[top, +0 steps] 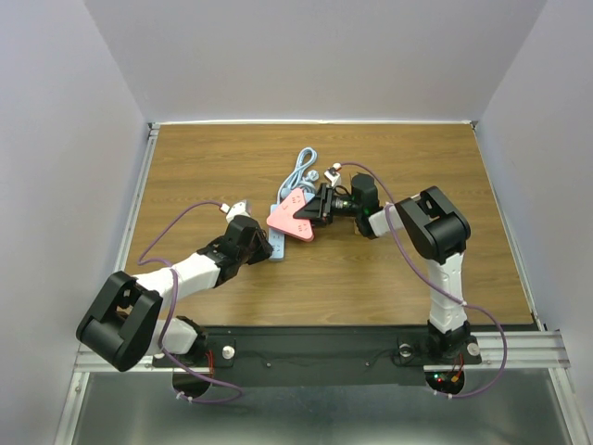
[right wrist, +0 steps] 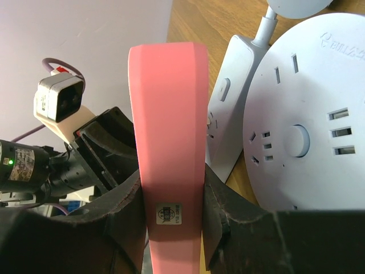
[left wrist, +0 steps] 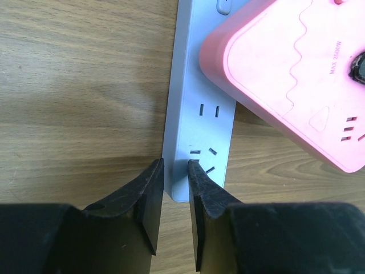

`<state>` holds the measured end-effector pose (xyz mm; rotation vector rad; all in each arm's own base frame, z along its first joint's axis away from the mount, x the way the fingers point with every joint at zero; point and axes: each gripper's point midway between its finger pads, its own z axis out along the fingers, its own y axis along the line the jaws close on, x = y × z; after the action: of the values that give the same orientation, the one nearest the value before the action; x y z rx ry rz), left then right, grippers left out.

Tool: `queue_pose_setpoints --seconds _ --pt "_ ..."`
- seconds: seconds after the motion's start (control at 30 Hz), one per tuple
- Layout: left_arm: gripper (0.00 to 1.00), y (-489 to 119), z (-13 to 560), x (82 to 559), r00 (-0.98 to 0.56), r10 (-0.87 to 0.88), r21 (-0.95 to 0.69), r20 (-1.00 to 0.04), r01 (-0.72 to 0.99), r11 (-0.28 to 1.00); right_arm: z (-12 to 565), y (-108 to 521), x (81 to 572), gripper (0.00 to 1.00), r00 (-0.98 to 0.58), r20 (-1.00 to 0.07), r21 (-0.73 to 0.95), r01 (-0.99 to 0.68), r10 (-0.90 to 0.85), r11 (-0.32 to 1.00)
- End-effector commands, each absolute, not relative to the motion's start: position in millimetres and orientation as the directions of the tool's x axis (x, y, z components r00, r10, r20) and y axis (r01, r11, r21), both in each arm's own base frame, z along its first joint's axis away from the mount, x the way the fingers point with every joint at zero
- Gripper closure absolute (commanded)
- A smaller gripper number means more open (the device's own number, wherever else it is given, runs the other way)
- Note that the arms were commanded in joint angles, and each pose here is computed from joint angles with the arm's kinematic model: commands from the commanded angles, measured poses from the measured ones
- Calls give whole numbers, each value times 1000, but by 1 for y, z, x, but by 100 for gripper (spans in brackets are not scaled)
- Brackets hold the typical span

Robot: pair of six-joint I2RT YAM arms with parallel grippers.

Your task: Insert the plug

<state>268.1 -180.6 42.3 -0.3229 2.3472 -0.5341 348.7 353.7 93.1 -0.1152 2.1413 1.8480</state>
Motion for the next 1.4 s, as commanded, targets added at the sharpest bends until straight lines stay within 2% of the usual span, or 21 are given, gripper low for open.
queue_pose_setpoints --seconds 0.0,1.37 --pt "66 -172 30 256 -758 -330 -412 -562 -89 907 84 357 349 99 -942 -304 945 -279 141 172" --pt "66 -177 46 255 -748 -336 -446 -573 -59 893 23 334 349 100 -947 -174 921 -59 270 386"
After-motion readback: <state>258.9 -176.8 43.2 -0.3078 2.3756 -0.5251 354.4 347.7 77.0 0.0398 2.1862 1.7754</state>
